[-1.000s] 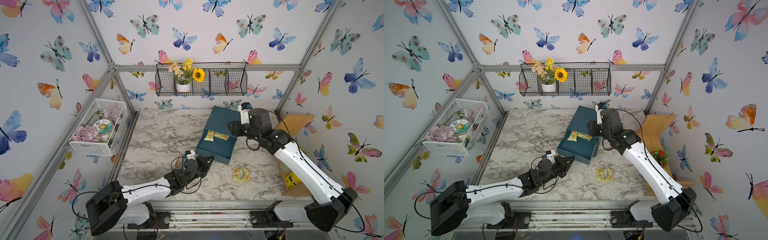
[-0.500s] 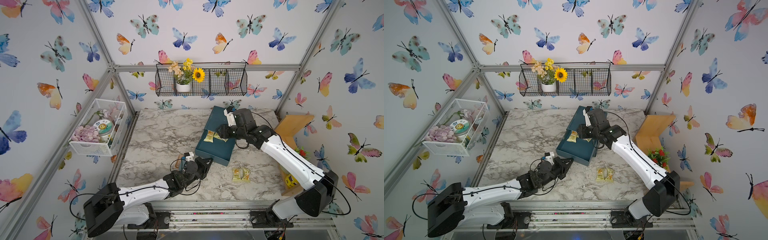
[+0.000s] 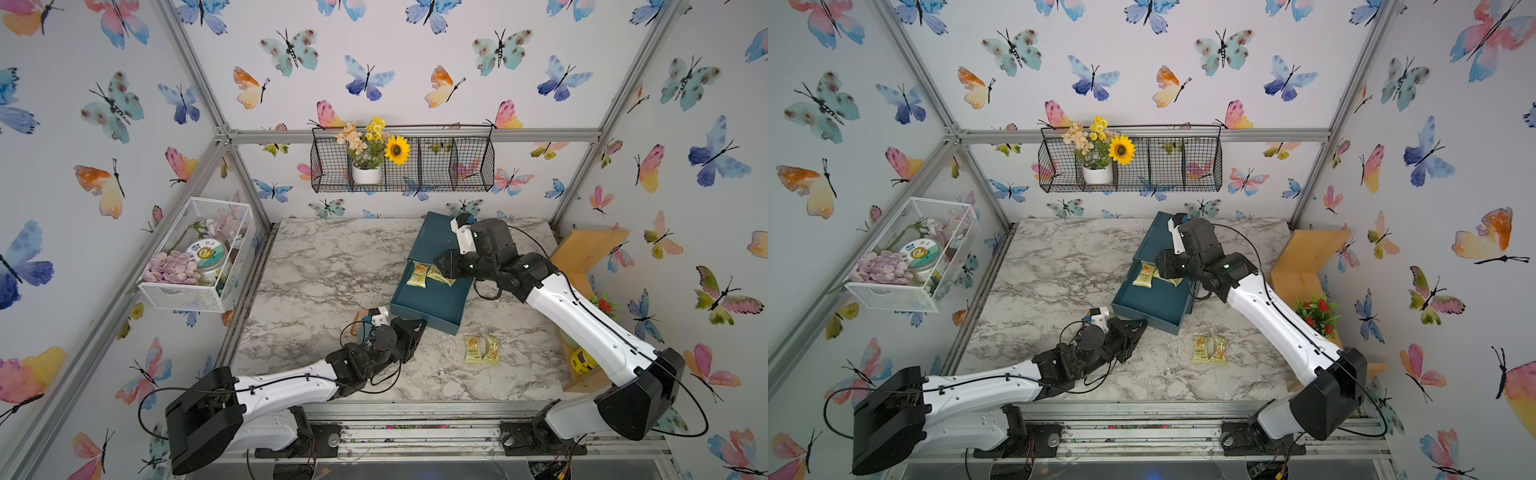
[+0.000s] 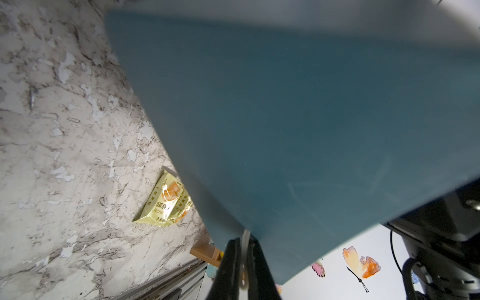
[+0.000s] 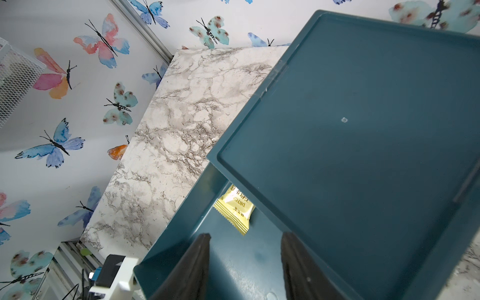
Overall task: Take the cookies out of the drawer
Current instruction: Adjust the drawer in the storage box, then adjust the cookie in the drawer.
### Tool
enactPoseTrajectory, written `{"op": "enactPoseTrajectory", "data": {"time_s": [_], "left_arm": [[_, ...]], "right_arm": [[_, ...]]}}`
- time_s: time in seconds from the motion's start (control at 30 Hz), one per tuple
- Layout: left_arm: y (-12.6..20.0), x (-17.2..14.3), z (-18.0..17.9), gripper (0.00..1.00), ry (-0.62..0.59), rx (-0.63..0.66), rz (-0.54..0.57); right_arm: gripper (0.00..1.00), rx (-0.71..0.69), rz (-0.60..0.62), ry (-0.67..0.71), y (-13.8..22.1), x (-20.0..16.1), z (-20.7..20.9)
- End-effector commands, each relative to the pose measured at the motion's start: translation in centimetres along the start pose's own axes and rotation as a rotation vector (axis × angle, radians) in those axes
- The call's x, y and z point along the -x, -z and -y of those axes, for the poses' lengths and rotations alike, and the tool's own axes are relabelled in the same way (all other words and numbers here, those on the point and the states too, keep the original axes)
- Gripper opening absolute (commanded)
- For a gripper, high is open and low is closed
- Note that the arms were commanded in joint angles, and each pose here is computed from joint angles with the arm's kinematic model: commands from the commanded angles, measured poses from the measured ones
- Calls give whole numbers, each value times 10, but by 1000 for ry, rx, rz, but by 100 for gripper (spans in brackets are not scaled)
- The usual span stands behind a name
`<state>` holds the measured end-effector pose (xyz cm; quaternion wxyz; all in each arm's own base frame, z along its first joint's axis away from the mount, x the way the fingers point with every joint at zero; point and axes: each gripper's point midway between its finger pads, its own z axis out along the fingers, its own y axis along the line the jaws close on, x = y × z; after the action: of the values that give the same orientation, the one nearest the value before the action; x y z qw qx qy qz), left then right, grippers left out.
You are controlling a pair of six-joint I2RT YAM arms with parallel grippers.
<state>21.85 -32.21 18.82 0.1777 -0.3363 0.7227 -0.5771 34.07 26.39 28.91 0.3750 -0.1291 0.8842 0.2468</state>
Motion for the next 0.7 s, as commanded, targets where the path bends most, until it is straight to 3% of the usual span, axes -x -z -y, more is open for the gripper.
{"op": "enactPoseTrajectory", "data": {"time_s": [0.0,0.17,0.4,0.67], "left_arm": [[2,8,-16,23,-20,43,41],[2,9,-18,38,-20,56,48],[29,27,-22,48,-66,147,150],[73,54,38,60,-417,165,322]], "right_arm": [[50,-15,47,29,10,8,2],[51,-22,66,45,17,12,2],[53,-37,104,64,30,23,2],[55,-63,121,80,38,25,6]]}}
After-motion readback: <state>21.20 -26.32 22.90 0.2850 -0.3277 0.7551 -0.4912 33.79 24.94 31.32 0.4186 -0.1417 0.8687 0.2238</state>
